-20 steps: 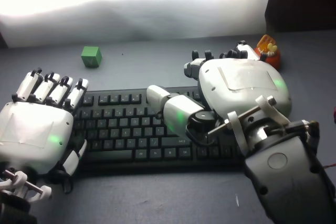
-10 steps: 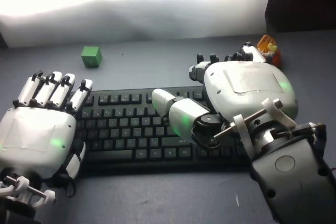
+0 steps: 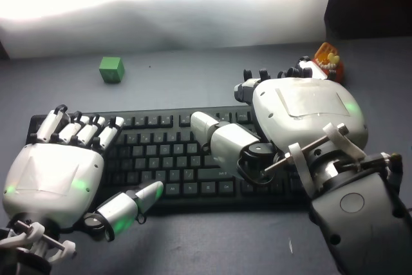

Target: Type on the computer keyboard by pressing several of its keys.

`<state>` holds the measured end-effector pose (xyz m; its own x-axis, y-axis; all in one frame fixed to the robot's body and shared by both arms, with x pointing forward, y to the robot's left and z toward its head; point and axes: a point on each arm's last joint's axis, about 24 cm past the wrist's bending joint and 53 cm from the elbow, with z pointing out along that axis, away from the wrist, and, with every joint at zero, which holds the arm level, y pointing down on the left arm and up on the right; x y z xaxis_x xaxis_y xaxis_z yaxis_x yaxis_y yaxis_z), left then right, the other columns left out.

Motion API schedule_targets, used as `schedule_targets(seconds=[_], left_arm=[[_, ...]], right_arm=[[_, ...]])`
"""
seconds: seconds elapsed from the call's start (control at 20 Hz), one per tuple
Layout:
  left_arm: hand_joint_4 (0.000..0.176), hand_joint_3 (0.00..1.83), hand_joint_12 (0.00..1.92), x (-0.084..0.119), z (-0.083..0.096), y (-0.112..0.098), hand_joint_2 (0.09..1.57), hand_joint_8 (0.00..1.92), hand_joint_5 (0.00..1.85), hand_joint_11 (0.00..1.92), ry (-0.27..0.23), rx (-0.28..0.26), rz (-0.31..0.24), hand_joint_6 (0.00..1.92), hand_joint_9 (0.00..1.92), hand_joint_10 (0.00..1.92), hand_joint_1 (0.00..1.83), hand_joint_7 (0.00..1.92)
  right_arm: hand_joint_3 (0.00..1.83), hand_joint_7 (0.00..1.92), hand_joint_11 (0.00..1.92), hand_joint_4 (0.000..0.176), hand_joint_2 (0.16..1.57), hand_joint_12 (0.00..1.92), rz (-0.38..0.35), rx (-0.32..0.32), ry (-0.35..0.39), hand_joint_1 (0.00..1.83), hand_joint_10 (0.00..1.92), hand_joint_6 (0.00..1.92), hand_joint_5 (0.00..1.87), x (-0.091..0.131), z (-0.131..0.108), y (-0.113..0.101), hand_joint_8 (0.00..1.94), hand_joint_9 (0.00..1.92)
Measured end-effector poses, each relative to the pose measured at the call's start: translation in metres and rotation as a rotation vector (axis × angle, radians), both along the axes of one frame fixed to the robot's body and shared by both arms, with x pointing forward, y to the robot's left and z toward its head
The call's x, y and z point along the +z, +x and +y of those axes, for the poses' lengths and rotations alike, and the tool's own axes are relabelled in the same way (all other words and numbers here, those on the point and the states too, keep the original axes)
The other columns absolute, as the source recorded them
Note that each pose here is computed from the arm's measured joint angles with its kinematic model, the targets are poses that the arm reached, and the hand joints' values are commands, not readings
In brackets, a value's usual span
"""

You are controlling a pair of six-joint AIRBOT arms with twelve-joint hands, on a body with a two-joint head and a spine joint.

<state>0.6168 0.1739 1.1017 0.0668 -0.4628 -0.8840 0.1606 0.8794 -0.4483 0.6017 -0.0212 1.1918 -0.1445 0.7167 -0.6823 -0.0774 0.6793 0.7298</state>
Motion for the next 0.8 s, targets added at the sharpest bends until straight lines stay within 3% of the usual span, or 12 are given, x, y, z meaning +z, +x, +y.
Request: schedule_targets(seconds=[0.1,0.15,0.4,0.45,0.65,0.7,0.75,0.8], left_arm=[[0.030,0.00,1.16,-0.001,0.002,0.000,1.10,0.01,0.32,0.00,-0.001,0.006,0.005,0.01,0.37,0.09,0.07,0.40],[0.039,0.00,1.16,-0.001,0.002,0.000,1.10,0.01,0.33,0.00,0.000,0.007,0.006,0.01,0.38,0.09,0.14,0.41],[0.033,0.00,1.15,0.006,-0.001,0.000,1.00,0.01,0.34,0.00,-0.030,-0.006,-0.020,0.02,0.39,0.09,0.89,0.41],[0.037,0.00,1.17,0.011,-0.002,0.000,0.98,0.01,0.36,0.00,-0.041,-0.009,-0.038,0.02,0.39,0.10,0.92,0.41],[0.029,0.00,1.15,0.016,0.000,0.000,1.01,0.00,0.36,0.00,-0.065,-0.001,-0.053,0.02,0.38,0.10,0.80,0.39],[0.028,0.01,1.15,0.016,0.002,0.000,1.04,0.01,0.37,0.00,-0.066,0.005,-0.054,0.02,0.38,0.10,0.66,0.40],[0.033,0.03,1.14,0.016,0.003,0.001,1.11,0.01,0.34,0.00,-0.065,0.011,-0.051,0.00,0.39,0.10,0.23,0.41],[0.033,0.03,1.14,0.013,0.005,0.002,1.11,0.01,0.34,0.00,-0.060,0.021,-0.041,0.00,0.39,0.10,0.23,0.41]], right_arm=[[0.00,0.72,0.05,0.000,1.18,1.60,0.001,0.004,0.001,0.05,0.54,0.00,0.58,0.000,0.001,-0.001,0.00,0.54],[0.00,0.72,0.05,0.000,1.18,1.60,0.001,0.006,0.002,0.04,0.55,0.00,0.58,0.000,0.002,-0.002,0.01,0.55],[0.00,0.69,0.03,0.000,1.18,1.62,-0.007,0.009,0.007,0.09,0.55,0.00,0.58,0.007,-0.002,-0.004,0.00,0.53],[0.00,0.68,0.04,0.000,1.18,1.62,-0.007,0.011,0.004,0.08,0.55,0.00,0.57,0.008,-0.003,-0.005,0.00,0.53],[0.00,0.67,0.03,0.000,1.19,1.61,-0.016,0.029,-0.006,0.06,0.55,0.00,0.57,0.016,-0.008,-0.005,0.00,0.51],[0.00,0.68,0.03,0.000,1.19,1.61,-0.015,0.033,-0.006,0.06,0.55,0.00,0.58,0.016,-0.008,-0.005,0.01,0.52],[0.00,0.69,0.03,0.000,1.19,1.62,-0.017,0.036,-0.012,0.08,0.56,0.01,0.57,0.017,-0.009,-0.004,0.01,0.53],[0.00,0.69,0.03,0.000,1.19,1.62,-0.018,0.036,-0.014,0.08,0.56,0.01,0.57,0.017,-0.010,-0.004,0.01,0.53]])
